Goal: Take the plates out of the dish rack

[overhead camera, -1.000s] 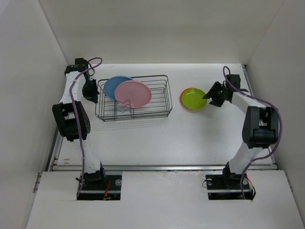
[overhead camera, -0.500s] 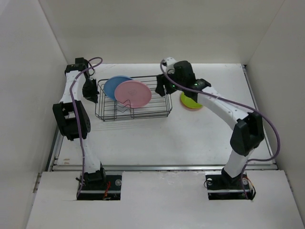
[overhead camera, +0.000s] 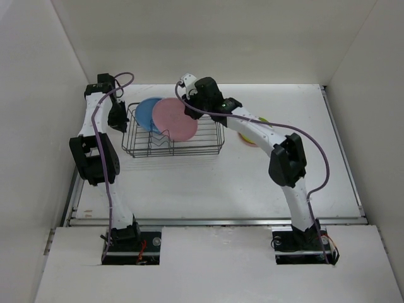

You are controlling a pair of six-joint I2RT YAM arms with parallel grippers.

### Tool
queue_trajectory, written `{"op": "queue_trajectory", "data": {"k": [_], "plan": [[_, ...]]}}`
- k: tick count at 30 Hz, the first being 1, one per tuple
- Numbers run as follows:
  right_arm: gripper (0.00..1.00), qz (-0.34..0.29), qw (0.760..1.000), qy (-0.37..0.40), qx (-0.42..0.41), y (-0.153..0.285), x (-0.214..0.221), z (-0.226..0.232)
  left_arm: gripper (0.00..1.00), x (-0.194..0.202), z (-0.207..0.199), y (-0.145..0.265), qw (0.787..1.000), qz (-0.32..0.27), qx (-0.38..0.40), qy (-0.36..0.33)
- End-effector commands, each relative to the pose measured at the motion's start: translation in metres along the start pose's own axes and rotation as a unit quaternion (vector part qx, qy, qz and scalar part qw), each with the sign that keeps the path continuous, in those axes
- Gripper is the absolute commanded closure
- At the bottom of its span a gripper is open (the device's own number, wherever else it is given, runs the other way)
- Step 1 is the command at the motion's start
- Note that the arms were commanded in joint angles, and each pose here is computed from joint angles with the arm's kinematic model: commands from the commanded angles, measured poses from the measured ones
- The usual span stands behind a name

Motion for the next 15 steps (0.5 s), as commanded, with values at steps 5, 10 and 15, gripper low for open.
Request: {"op": "queue_trajectory", "data": {"k": [5, 10, 15], "plan": [[1.00, -0.145, 0.989, 0.012, 0.027, 0.075, -0.066, 0.027, 1.00, -0.003, 0.006, 0.008, 1.000, -0.005, -0.016, 0.013], [1.00, -0.228, 0.973, 0.002, 0.034, 0.112, -0.095, 0.032, 1.00, -0.001, 0.006, 0.006, 1.000, -0.001, -0.016, 0.013], [1.00, -0.223, 0.968, -0.116, 0.007, 0.153, -0.117, 0.011, 1.00, -0.001, 0.006, 0.006, 1.000, 0.000, -0.020, 0.013]]}}
Point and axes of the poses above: each gripper's point midway between its finger pads, its own y axis back along the fingers, its own z axis along the line the jaws close on, x = y × z, the point moved 10 cm from there along y, back along the fingers, and after that the axes turned 13 degrees about -y, right-handed, at the moved point
